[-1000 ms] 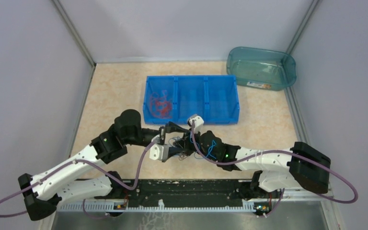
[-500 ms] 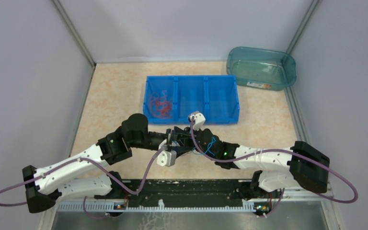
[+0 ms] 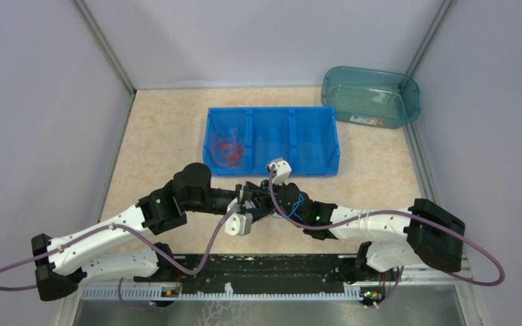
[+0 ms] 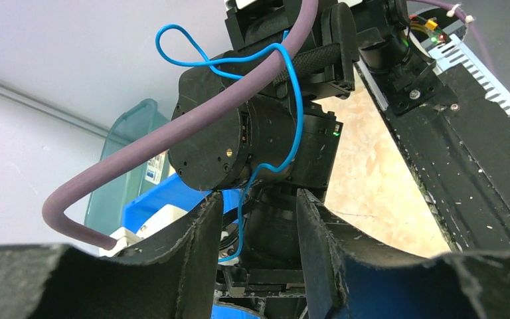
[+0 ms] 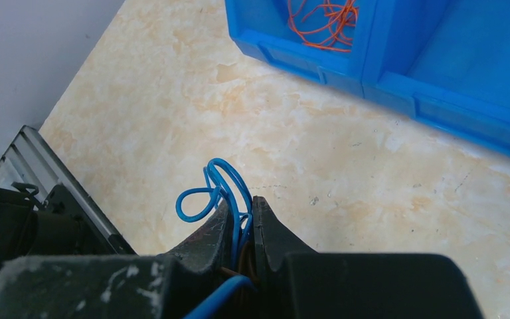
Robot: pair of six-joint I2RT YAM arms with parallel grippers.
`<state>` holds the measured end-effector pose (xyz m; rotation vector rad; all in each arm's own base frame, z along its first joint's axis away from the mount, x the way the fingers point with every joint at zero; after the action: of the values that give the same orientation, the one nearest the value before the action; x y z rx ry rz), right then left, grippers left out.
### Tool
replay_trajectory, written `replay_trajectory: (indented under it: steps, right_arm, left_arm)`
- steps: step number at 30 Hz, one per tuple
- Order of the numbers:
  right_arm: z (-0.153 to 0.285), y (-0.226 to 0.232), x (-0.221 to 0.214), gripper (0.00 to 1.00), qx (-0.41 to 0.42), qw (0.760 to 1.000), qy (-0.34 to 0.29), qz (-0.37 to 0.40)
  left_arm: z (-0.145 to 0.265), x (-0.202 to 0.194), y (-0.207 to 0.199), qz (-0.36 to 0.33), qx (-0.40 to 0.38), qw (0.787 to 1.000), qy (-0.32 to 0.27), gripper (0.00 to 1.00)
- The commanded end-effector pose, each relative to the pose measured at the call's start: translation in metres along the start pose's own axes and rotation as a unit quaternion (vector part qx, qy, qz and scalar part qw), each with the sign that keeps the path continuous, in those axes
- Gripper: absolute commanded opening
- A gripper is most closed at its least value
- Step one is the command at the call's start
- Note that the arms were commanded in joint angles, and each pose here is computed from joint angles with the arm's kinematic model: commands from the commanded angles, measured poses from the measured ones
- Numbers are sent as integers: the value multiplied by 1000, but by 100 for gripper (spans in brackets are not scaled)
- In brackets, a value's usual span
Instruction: Untangle the cables
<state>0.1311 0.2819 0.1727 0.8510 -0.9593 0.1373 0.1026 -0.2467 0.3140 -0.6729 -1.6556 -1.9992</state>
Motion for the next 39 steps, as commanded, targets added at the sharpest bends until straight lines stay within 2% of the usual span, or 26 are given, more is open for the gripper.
replay_trajectory:
  steps: [1,5,12,15,19,30,32,36,39]
  right_arm:
    - [-9,6,0,0,-19,1000,7,-1]
    - [-9,4,-4,0,-19,1000,11,0]
    - [-11,-3,-9,0,-27,999,17,2]
    - [-11,-6,-10,0,-28,999,16,-4]
    - [-13,-5,-9,0,-26,1000,14,-6]
    - [-16,-3,-4,0,-26,1000,5,-8]
    - [-16,-5,-4,0,-28,1000,5,-8]
    - [-12,-11,-4,0,-25,1000,-2,-14]
    - [-5,-22,-5,0,-5,999,-12,-30]
  left_arm:
    - [-2,34,11,-63,21,994,-89,50]
    - [9,35,17,-91,75,990,-73,51]
    - [21,43,20,-88,85,990,-73,55]
    - [22,46,16,-80,54,992,-77,58]
    - [17,43,2,-42,7,995,-88,56]
    - [1,35,4,-5,19,996,-89,40]
    - [-1,35,4,-1,18,996,-88,32]
    - [5,39,10,-2,30,997,-77,8]
    - [15,41,16,-4,43,998,-50,1]
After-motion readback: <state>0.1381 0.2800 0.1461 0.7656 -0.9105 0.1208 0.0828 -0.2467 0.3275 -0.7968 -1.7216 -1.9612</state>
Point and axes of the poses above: each gripper's point midway between its finger pads, its own z axis back along the fingers, its own y axis along the line the jaws close on, x = y × z, the point moved 9 cm from there along z, back along the fingers, and after that the axes turned 11 degrees about -z, right-handed, at the moved point
